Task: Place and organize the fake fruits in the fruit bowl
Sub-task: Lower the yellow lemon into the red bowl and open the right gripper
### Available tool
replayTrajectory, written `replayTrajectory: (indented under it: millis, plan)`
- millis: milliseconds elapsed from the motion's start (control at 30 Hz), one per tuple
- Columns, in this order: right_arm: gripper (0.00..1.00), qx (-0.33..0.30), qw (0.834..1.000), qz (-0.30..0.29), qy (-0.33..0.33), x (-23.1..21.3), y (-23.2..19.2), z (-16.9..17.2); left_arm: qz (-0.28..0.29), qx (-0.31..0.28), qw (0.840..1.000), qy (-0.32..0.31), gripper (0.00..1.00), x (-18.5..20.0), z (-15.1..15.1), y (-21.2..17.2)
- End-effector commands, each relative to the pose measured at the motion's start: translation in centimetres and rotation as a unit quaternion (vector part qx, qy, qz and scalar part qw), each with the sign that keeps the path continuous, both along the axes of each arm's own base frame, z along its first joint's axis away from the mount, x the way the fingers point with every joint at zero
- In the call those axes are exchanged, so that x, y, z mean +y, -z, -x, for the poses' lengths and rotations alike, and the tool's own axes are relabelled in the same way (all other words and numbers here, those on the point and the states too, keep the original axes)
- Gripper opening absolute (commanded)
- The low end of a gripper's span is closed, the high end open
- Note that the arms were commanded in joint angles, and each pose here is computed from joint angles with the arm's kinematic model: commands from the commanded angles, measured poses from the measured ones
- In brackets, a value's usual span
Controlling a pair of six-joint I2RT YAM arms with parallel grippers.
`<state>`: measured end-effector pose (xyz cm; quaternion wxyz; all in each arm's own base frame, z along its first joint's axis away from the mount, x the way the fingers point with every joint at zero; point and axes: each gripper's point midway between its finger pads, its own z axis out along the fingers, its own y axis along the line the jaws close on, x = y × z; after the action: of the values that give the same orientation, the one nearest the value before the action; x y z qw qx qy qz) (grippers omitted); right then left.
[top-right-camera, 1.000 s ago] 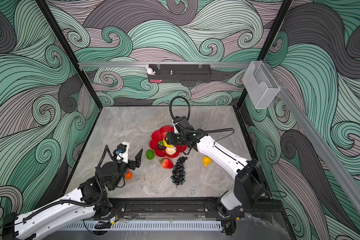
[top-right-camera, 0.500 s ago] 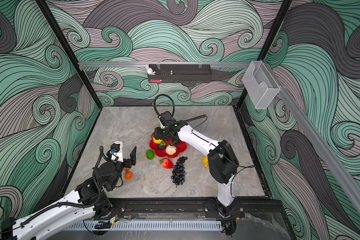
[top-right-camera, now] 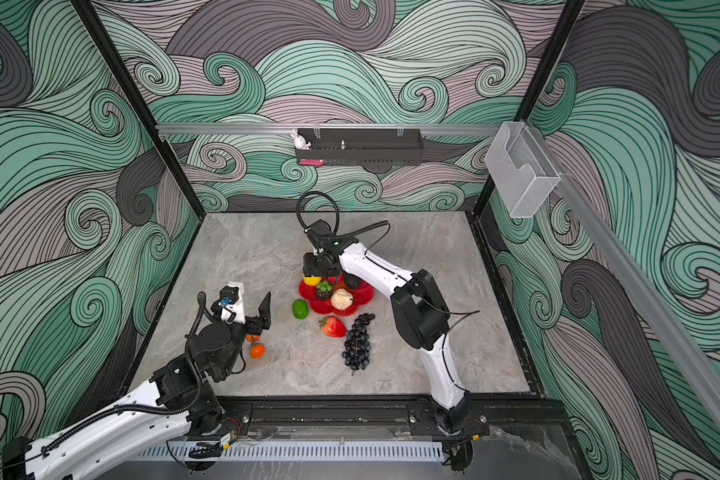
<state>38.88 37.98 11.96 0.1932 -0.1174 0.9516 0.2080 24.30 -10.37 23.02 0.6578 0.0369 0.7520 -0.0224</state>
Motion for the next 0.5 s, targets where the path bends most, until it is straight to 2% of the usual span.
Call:
replayTrajectory:
  millis: [0,467]
  plan:
    - [0.47,-0.001,1.0,0.018,0.01,-0.1,0.3,-0.4,0.0,0.002,1.0,-0.017,0.88,0.7,-0.1,0.1]
    - [0.49,0.002,0.998,0.059,0.012,0.1,2.2,-0.9,0.004,0.0,1.0,-0.016,0.88,0.8,0.0,0.0]
